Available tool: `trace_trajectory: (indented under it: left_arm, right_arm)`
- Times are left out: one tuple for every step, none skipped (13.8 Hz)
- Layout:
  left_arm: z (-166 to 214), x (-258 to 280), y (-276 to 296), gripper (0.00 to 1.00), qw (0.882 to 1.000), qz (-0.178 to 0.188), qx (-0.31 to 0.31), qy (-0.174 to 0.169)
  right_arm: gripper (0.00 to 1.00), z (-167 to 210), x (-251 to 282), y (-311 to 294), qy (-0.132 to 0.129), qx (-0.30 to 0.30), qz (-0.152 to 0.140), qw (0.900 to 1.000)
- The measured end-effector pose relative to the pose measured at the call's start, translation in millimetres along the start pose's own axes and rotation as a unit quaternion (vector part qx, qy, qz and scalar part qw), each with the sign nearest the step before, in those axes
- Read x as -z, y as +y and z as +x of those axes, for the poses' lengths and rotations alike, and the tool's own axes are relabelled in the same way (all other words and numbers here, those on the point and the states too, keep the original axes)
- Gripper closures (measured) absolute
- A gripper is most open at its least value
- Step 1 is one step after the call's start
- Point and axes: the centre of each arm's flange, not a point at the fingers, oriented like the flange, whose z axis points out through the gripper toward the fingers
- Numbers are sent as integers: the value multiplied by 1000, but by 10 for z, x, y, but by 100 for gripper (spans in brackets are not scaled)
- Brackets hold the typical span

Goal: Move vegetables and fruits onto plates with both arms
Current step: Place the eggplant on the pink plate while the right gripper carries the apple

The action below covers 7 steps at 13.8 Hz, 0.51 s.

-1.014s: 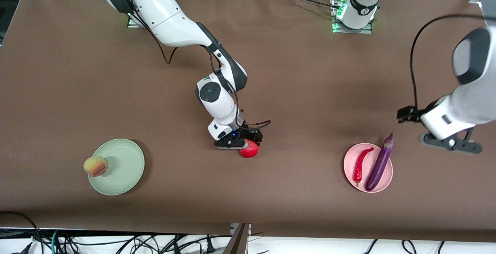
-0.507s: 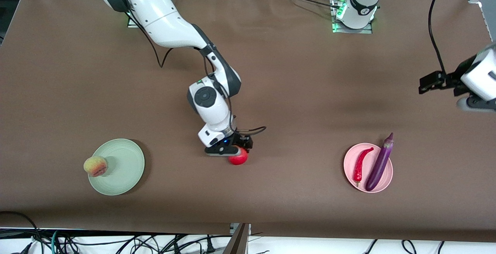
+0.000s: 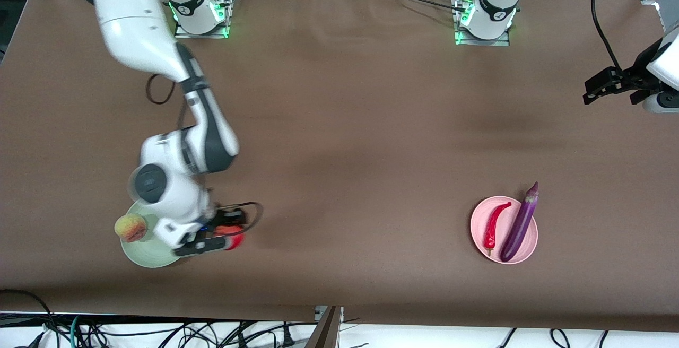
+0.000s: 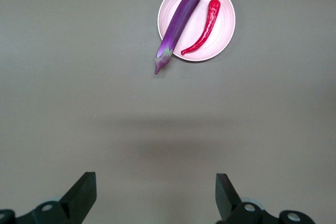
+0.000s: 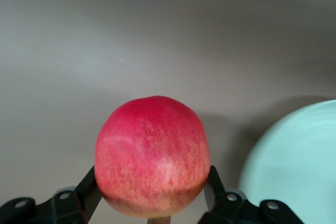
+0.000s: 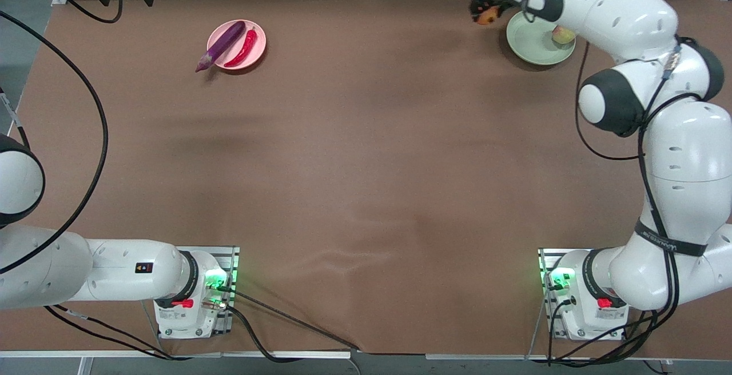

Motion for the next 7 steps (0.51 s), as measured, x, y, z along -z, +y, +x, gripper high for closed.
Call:
trace_trajectory:
  left_arm:
    - [-1, -14, 0, 0, 1000, 0, 0, -2]
    - [-1, -22, 0, 0, 1000, 0, 0, -2]
    - [-2, -23, 2, 0, 1000, 0, 0, -2]
    - [-2, -24, 3, 0, 1000, 0, -1, -3]
    - [-3, -24, 7, 0, 1000, 0, -1, -3]
    - [-6, -27, 15, 0, 1000, 0, -2, -5]
    - [-11, -31, 20, 0, 1000, 0, -3, -7]
  right_arm:
    - [19, -51, -11, 328, -6, 28, -1, 1000]
    - [19, -106, -28, 608, -9, 55, -1, 998]
    - [19, -172, -76, 834, -14, 75, -1, 997]
    - [19, -245, -163, 1000, -22, 86, 1, 996]
    - [19, -312, -266, 1112, -28, 91, 2, 995]
    - [19, -350, -348, 1159, -31, 95, 2, 995]
    - [19, -377, -419, 1177, -33, 99, 3, 995]
